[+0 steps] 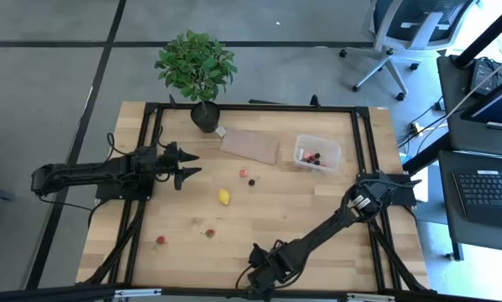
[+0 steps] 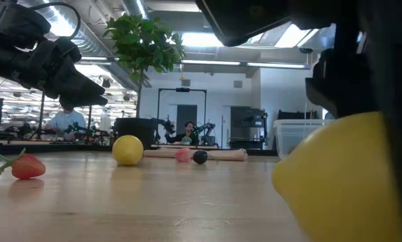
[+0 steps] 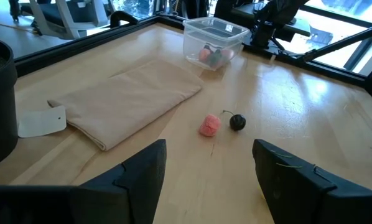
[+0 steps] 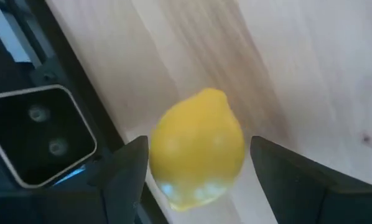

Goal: Pick and placing Produce into tupperware
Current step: Put the bottom yellow lemon into the transparent container

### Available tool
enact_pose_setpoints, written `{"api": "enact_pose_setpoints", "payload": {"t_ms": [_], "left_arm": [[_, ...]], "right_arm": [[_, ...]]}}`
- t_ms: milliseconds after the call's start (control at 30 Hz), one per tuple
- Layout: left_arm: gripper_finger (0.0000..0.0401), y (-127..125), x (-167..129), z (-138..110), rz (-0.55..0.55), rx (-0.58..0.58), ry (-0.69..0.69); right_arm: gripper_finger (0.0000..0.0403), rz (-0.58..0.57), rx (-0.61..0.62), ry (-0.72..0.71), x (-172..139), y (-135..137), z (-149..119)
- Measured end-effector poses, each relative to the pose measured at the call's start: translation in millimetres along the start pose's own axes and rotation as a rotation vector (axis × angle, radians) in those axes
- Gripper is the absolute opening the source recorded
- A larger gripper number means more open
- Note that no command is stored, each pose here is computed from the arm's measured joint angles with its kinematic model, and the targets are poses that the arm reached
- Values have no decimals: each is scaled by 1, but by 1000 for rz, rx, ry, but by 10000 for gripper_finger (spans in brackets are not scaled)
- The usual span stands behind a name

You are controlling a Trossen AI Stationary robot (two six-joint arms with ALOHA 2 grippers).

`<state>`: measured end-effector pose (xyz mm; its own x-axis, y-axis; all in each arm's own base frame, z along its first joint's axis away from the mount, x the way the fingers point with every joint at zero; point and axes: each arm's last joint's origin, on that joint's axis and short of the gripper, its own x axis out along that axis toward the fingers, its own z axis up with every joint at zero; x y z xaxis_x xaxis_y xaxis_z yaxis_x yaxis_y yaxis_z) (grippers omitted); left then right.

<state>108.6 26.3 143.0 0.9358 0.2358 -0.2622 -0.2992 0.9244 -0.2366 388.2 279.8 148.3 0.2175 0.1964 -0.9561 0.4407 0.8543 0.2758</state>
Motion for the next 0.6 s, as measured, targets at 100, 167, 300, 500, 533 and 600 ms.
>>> {"api": "enact_pose_setpoints", "payload": {"t_ms": [100,167,300,500,533,600], "left_arm": [[231,0,0,0,1,0,0],[231,0,0,0,1,0,0],[231,0,0,0,1,0,0],[231,0,0,0,1,0,0],[231,0,0,0,1,0,0],[231,0,0,0,1,0,0]], "right_arm": [[283,-13,5,-8,0,-2,3],[283,-23,5,-6,0,-4,5],[283,-25,-7,-9,3,-7,10],[270,-39,-1,21,14,-9,10],[265,-40,0,26,15,-9,10],[255,-45,0,27,15,-10,9]]}}
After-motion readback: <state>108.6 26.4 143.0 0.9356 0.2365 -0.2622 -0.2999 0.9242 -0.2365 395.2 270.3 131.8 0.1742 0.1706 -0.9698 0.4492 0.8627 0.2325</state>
